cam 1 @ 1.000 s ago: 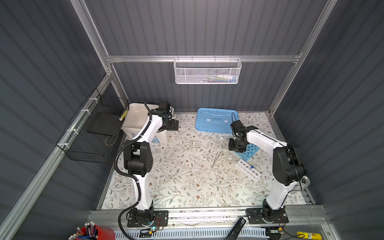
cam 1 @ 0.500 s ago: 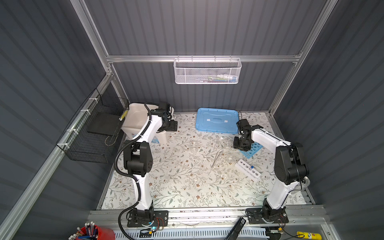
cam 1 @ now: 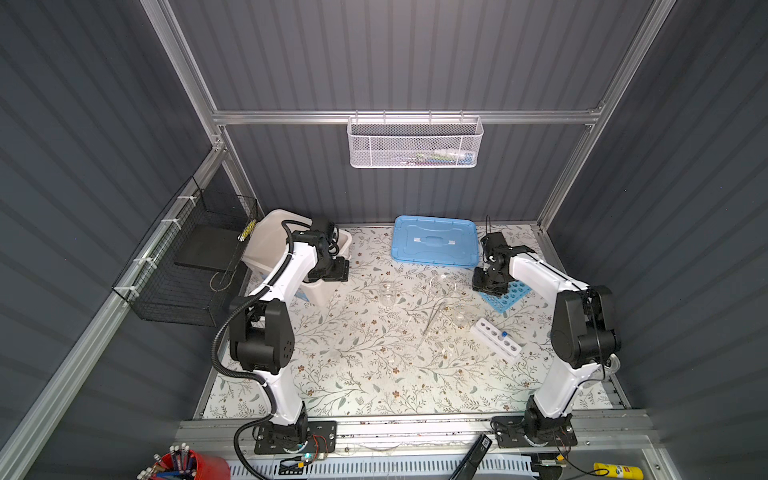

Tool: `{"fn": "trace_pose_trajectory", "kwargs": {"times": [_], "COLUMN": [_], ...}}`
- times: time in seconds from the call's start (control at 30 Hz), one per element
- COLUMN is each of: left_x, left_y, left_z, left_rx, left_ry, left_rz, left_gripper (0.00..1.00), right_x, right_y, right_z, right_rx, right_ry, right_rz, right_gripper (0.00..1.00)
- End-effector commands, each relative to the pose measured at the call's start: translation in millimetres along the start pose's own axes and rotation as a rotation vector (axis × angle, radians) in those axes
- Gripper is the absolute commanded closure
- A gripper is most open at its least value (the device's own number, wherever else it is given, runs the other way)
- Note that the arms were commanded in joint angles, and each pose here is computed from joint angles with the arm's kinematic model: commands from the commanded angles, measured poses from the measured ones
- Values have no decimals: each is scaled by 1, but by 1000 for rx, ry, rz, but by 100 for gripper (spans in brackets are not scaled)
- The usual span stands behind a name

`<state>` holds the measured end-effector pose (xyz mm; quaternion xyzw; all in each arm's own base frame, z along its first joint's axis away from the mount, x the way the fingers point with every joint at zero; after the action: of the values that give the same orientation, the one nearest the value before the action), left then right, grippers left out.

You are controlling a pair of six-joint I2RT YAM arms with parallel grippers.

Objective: Organize the chemistry lab equipment
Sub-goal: 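Lower the left gripper onto the white bin's rim and close it, then drag the white bin toward the table center with the left gripper while the right hovers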

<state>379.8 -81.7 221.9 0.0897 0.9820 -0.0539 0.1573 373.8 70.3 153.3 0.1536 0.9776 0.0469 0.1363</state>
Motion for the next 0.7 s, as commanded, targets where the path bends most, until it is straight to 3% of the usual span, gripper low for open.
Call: {"fn": "trace_pose_trajectory", "kwargs": {"times": [0.0,0.67], "left_x": [13,96], "left_y": [-5,-19], "left_z": [-17,-45], "left_rx": [63,200], "left_ry": [13,161], "left_rz": [-26,-50], "left_gripper": [27,33], "right_x": [-5,-18], "right_y": [2,9], "right_z": [-3,-23], "right_rx": [-5,-72], "right_ry": [-3,-28], "right_rz": [-18,-44], "right_gripper": [55,51]}}
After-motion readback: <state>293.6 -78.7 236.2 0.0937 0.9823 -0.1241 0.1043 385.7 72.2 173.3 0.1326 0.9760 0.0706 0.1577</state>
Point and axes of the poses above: each gripper's point midway between its finger pads, its own z axis out along the fingers, its own y axis along the line the jaws close on, x = y × z, the point moved 8 cm from there along -z, back along the fingers, and after that the axes turned 5 degrees about z, right-handed, at the moved point
